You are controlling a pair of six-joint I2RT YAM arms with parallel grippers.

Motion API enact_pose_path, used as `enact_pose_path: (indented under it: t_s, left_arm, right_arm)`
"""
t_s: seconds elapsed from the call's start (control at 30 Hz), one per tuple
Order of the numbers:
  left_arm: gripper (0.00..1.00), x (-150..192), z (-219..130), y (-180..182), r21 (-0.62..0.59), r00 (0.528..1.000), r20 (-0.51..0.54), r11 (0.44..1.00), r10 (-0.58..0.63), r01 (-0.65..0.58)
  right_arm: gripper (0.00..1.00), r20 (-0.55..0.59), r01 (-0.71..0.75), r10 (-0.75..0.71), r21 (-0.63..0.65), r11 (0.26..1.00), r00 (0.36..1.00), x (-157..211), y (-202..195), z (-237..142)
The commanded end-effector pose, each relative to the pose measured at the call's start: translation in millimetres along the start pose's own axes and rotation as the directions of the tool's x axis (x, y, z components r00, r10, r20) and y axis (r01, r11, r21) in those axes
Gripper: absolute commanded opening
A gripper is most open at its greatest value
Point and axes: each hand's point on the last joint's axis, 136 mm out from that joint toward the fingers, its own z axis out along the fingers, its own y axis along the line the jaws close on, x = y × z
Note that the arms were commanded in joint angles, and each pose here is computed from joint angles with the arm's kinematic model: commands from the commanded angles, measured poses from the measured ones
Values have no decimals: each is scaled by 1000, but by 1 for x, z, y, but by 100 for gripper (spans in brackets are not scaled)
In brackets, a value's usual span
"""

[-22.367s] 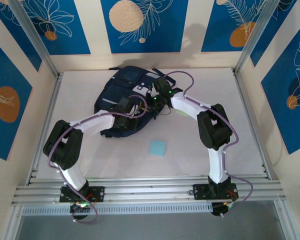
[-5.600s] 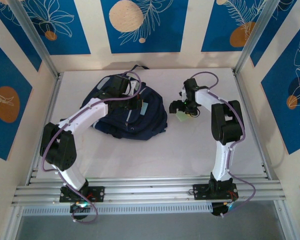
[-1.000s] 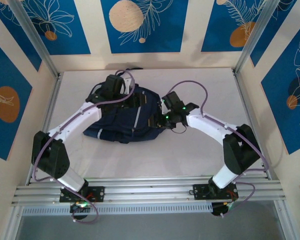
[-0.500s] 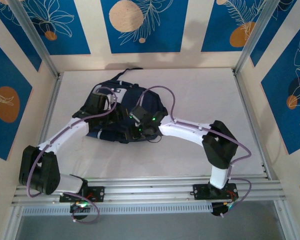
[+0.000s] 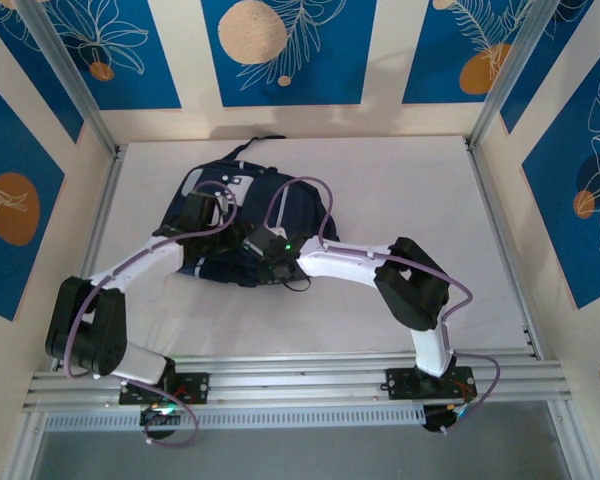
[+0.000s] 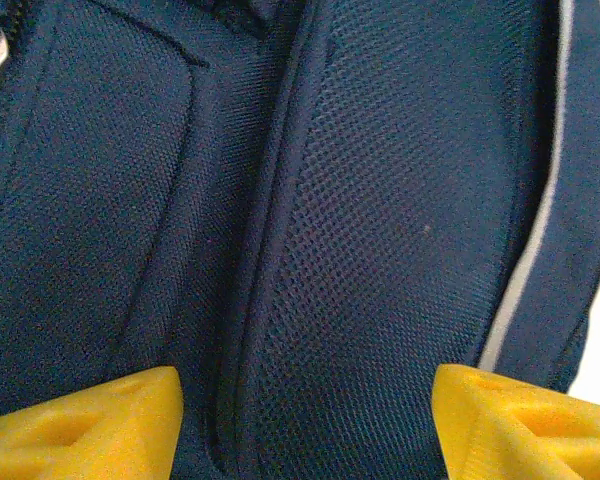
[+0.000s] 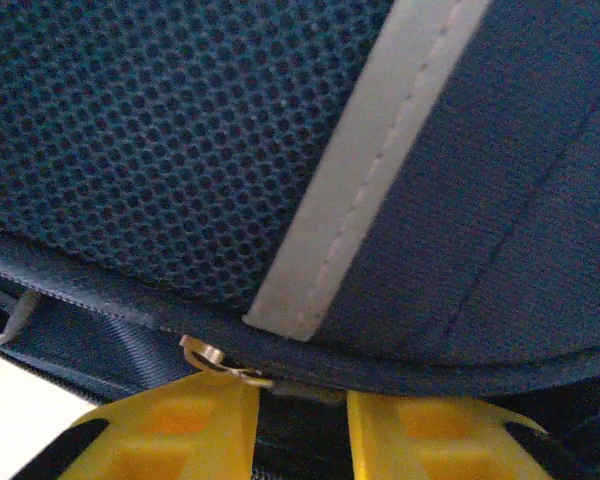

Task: Pack the student bag
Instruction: Zip the student bag at the top-center of the table.

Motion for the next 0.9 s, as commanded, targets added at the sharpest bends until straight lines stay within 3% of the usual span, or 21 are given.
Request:
enact_pose_path:
  t_s: [0.0,0.07,0.17,0.27,0.43,0.77,0.87]
  left_arm:
    - [63,-5,15,17,-31,1000,8,999,-26,27]
    - [51,-5,20,19,-26,999,-2,999,-37,37]
    - [30,-6,23,23,-31,999,0,999,-39,39]
    - [19,-12,25,28,-54,999,21,998,-27,28]
    - [17,-25,35,31,-68,999,30,997,-25,27]
    - [18,-65,58,11,-40,999,39,999,9,-8]
    - [18,-74,59,4,-28,999,38,999,24,-23]
  right_arm:
    - [17,58,-3,2,17,1000,998,-15,0,1]
    - [1,48,23,-23,7,1000,999,-14,-1,1]
    - [0,26,103,-103,-22,994,994,-11,-4,-5]
    - [0,-34,165,-167,-44,985,985,-5,-19,-17]
    - [0,-174,173,-198,-149,973,965,13,-39,-37]
    - [0,-263,130,-244,-385,914,933,41,10,-42]
    - [0,-251,148,-260,-391,908,933,39,19,-40]
